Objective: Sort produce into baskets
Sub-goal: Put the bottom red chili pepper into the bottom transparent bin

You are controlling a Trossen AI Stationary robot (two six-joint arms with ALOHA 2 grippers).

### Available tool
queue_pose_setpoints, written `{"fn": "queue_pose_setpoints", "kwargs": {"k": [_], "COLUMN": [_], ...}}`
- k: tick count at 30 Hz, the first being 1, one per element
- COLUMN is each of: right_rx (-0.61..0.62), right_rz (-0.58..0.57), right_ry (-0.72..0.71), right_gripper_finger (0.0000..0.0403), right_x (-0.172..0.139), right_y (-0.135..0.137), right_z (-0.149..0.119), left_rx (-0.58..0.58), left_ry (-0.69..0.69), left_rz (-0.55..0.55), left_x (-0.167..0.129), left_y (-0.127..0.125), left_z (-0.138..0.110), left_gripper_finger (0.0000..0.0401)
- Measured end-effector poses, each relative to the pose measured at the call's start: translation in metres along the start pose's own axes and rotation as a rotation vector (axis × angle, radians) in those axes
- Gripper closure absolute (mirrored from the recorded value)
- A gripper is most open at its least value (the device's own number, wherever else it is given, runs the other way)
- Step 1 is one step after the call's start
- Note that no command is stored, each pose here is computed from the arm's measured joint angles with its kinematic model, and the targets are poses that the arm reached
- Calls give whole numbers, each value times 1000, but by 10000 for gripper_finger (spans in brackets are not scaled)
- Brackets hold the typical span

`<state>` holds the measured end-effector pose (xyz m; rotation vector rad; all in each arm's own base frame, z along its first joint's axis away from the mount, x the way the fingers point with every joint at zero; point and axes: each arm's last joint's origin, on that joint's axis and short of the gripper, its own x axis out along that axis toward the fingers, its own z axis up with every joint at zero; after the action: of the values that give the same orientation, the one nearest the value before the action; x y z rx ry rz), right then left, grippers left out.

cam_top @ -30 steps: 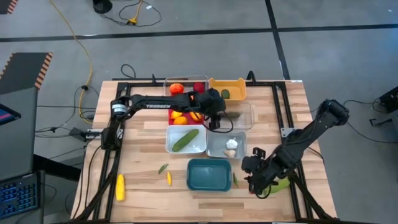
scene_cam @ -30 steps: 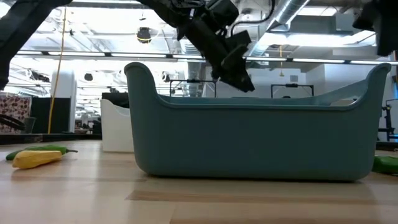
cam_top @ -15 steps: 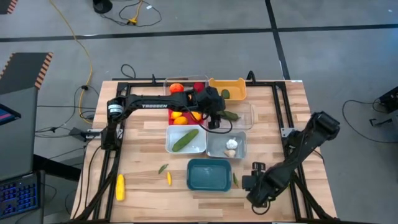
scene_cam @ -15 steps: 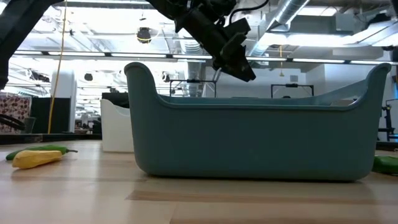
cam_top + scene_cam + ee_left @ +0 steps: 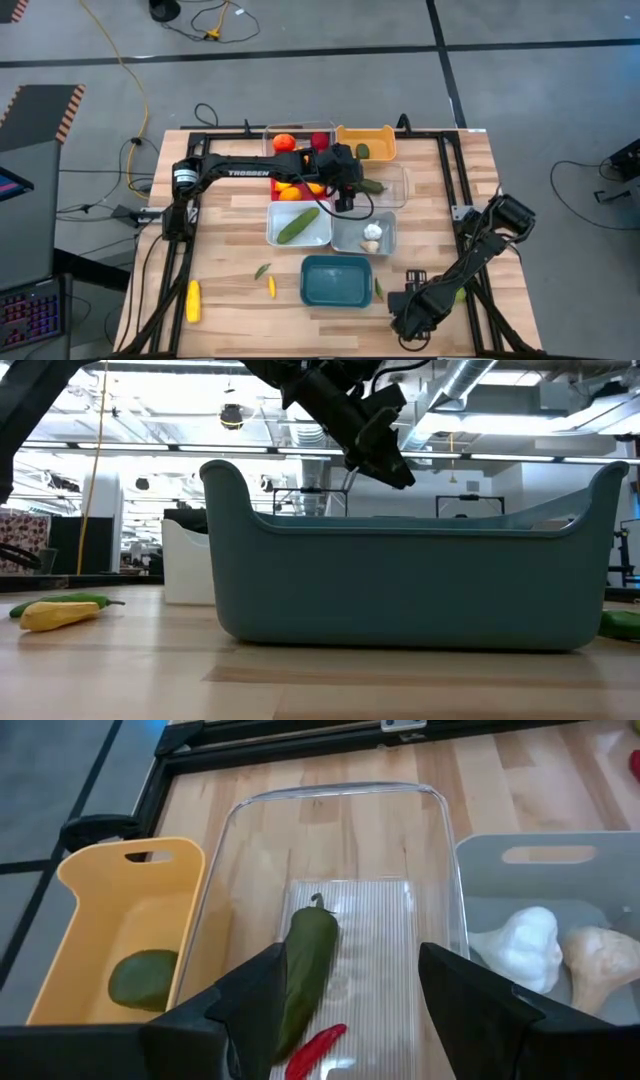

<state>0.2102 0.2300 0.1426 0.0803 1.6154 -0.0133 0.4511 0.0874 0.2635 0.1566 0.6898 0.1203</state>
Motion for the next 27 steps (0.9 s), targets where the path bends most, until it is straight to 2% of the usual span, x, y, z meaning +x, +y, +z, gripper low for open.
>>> {"fn": "queue_pose_setpoints", "kwargs": {"k": [5,17,21,27], "right_rx": [-2,7,31,35], "right_rz": [5,30,79,151], "right_ry": [-4,22,28,-51], "right_gripper_finger": [196,336,353,350], "right_x": [-1,-2,-13,-59], "right_y": [0,-1,-7,-26], "right_z": [0,1,6,10], "left_rx": [0,12,28,68], "left_ry": [1,-4,7,55], "left_rz": [0,1,-4,-32], "left_x": [0,-7,-26,-76], "left_y": [0,1,2,-1], "left_z": [0,2,8,15], "left_gripper_finger": [186,186,186,186]}}
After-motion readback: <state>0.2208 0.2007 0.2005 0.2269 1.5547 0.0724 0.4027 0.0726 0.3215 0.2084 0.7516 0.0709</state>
